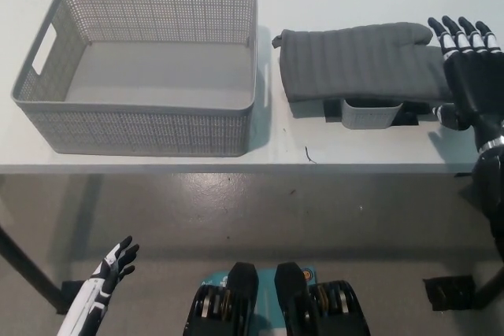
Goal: Usethe right hand to pick up a oven gloves on top of a leveled container and place it into another larger container on the left side
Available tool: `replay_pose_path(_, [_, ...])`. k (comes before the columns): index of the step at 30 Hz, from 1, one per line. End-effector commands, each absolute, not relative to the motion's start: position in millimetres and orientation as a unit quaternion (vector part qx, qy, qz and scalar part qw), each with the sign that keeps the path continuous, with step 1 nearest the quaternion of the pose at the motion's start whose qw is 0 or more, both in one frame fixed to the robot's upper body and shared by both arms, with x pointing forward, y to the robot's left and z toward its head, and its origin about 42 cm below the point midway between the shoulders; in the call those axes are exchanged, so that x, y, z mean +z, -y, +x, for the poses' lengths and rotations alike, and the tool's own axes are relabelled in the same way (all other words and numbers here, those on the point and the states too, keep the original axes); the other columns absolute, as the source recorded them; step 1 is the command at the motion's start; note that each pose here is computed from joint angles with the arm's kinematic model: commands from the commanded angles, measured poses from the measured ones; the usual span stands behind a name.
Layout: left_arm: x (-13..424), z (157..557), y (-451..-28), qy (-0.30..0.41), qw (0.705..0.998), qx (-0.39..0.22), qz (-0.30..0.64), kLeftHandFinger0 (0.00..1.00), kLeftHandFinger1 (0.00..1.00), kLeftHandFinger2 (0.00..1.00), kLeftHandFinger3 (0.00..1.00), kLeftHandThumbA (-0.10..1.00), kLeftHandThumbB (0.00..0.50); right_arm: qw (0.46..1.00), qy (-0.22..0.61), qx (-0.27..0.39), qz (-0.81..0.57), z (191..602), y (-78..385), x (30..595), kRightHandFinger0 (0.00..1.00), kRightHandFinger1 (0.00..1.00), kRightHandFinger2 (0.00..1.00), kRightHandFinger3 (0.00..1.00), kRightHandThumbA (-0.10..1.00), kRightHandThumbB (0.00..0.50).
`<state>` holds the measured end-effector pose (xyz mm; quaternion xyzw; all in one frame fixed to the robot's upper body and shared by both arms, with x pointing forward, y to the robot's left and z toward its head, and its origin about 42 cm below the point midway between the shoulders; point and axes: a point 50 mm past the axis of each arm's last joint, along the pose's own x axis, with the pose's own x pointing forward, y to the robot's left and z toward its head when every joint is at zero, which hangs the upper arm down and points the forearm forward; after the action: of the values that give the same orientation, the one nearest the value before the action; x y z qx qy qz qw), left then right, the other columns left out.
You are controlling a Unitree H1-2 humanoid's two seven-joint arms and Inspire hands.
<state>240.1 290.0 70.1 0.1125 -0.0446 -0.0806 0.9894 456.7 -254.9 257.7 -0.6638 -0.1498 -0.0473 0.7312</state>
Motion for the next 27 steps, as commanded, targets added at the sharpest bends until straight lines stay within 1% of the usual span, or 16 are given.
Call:
replay_pose_path(1, [83.2, 242.5, -296.4, 0.081, 0.985, -0.086, 0.128, 1.0, 1.0, 1.0, 1.0, 1.0, 0.457, 0.735, 0.173, -0.065, -0.653, 477.6, 243.2, 283.1, 1.0, 1.0, 1.0, 1.0, 1.0, 0.5])
replay_pose_path(2, [82.0, 242.9, -296.9, 0.082, 0.985, -0.086, 0.126, 1.0, 1.0, 1.0, 1.0, 1.0, 0.451, 0.739, 0.17, -0.063, -0.648, 481.6, 242.8, 280.0, 1.0, 1.0, 1.0, 1.0, 1.0, 0.5])
replay_pose_path(8, [83.2, 241.8, -296.3, 0.079, 0.985, -0.088, 0.128, 1.0, 1.0, 1.0, 1.0, 1.0, 0.456, 0.741, 0.139, -0.049, -0.655, 504.0, 238.1, 268.5, 1.0, 1.0, 1.0, 1.0, 1.0, 0.5])
replay_pose_path(11, [83.7, 240.7, -298.7, 0.082, 0.984, -0.085, 0.13, 1.0, 1.0, 1.0, 1.0, 1.0, 0.438, 0.743, 0.124, -0.041, -0.657, 518.6, 235.1, 259.9, 1.0, 1.0, 1.0, 1.0, 1.0, 0.5])
replay_pose_path(15, [82.9, 240.8, -300.4, 0.081, 0.984, -0.081, 0.134, 1.0, 1.0, 1.0, 1.0, 1.0, 0.455, 0.741, 0.088, -0.023, -0.665, 535.9, 236.7, 245.2, 1.0, 1.0, 1.0, 1.0, 1.0, 0.5])
replay_pose_path(17, [82.9, 240.7, -300.5, 0.083, 0.984, -0.081, 0.133, 1.0, 1.0, 1.0, 1.0, 1.0, 0.453, 0.743, 0.084, -0.019, -0.663, 539.6, 237.4, 240.6, 1.0, 1.0, 1.0, 1.0, 1.0, 0.5])
replay_pose_path(18, [82.8, 240.7, -300.6, 0.083, 0.984, -0.082, 0.133, 1.0, 1.0, 1.0, 1.0, 1.0, 0.449, 0.745, 0.078, -0.016, -0.662, 541.0, 237.3, 238.1, 1.0, 1.0, 1.0, 1.0, 0.98, 0.5])
replay_pose_path(19, [82.7, 240.7, -300.5, 0.083, 0.984, -0.084, 0.132, 1.0, 1.0, 1.0, 1.0, 1.0, 0.447, 0.742, 0.071, -0.015, -0.667, 544.2, 237.3, 234.9, 1.0, 1.0, 1.0, 1.0, 0.95, 0.5])
replay_pose_path(20, [82.6, 241.4, -300.7, 0.084, 0.984, -0.084, 0.131, 1.0, 1.0, 1.0, 1.0, 1.0, 0.444, 0.742, 0.074, -0.018, -0.666, 547.4, 236.7, 234.7, 1.0, 1.0, 1.0, 1.0, 0.84, 0.499])
replay_pose_path(21, [82.2, 240.8, -301.5, 0.082, 0.984, -0.085, 0.131, 1.0, 1.0, 1.0, 1.0, 1.0, 0.444, 0.736, 0.084, -0.035, -0.671, 549.6, 235.7, 233.7, 1.0, 1.0, 1.0, 1.0, 0.66, 0.457])
replay_pose_path(22, [82.5, 240.4, -301.2, 0.079, 0.985, -0.085, 0.13, 1.0, 1.0, 1.0, 1.0, 1.0, 0.457, 0.711, 0.108, -0.065, -0.692, 550.2, 235.8, 233.9, 1.0, 1.0, 1.0, 1.0, 0.42, 0.365])
replay_pose_path(23, [82.8, 240.0, -300.7, 0.079, 0.985, -0.084, 0.126, 1.0, 1.0, 1.0, 1.0, 1.0, 0.464, 0.692, 0.149, -0.099, -0.7, 548.9, 236.7, 233.9, 0.76, 0.71, 0.74, 0.81, 0.07, 0.311])
replay_pose_path(24, [82.8, 240.0, -300.7, 0.079, 0.985, -0.084, 0.125, 1.0, 1.0, 1.0, 1.0, 1.0, 0.464, 0.69, 0.154, -0.103, -0.7, 549.0, 236.8, 233.7, 0.66, 0.65, 0.68, 0.75, 0.04, 0.317])
replay_pose_path(25, [83.0, 240.0, -300.4, 0.08, 0.985, -0.084, 0.124, 1.0, 1.0, 1.0, 1.0, 1.0, 0.466, 0.687, 0.189, -0.134, -0.689, 547.0, 237.4, 234.5, 0.31, 0.29, 0.41, 0.49, -0.07, 0.315])
replay_pose_path(26, [82.9, 240.3, -300.0, 0.079, 0.985, -0.083, 0.125, 1.0, 1.0, 1.0, 1.0, 1.0, 0.486, 0.692, 0.238, -0.164, -0.661, 543.4, 239.1, 237.5, 0.01, 0.01, 0.21, 0.24, -0.1, 0.177])
replay_pose_path(27, [83.2, 240.1, -299.9, 0.079, 0.985, -0.083, 0.126, 1.0, 1.0, 1.0, 1.0, 1.0, 0.478, 0.698, 0.247, -0.166, -0.652, 542.8, 239.4, 239.0, 0.0, 0.17, 0.52, 0.48, -0.1, 0.13])
